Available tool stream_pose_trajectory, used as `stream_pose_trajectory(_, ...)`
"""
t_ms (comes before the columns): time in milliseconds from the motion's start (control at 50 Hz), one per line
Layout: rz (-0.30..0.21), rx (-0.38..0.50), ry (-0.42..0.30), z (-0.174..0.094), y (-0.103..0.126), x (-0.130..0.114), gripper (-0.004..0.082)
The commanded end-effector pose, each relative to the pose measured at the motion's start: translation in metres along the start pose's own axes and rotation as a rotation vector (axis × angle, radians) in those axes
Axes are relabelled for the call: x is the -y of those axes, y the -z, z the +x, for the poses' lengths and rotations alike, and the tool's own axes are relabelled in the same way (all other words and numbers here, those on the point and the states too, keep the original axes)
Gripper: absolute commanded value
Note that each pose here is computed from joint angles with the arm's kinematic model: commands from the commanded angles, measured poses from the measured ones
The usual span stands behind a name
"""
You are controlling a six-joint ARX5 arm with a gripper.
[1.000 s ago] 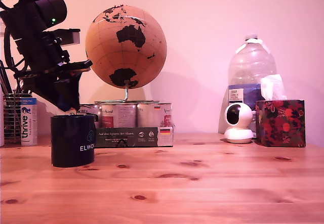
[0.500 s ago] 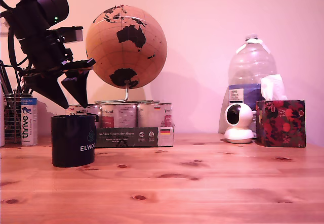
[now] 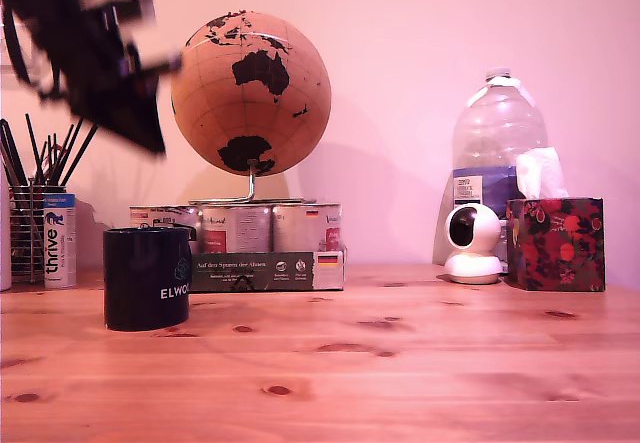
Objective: Pick up the coffee capsules from the table one by one and drop them inside the nearest coffee cup
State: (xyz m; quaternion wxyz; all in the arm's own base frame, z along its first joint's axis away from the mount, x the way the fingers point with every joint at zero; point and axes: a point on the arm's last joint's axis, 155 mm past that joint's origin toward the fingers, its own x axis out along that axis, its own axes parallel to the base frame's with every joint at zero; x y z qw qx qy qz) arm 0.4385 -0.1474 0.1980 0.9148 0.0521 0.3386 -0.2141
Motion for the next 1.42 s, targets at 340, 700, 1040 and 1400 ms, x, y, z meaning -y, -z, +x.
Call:
stream_pose_trajectory(340, -0.065, 0.106, -0.036, -0.043, 0.049, -0.004, -0.0020)
stream_pose_trajectory(700, -0.178, 0.189, -0.129, -0.074, 0.100, -0.033, -0.0020)
stream_pose_trajectory(1040, -0.204, 0.326, -0.184, -0.108, 0.137, -0.029, -0.0020)
stream_pose_trajectory(1400, -0.155, 0.519, -0.193, -0.155, 0.119, -0.018, -0.0020)
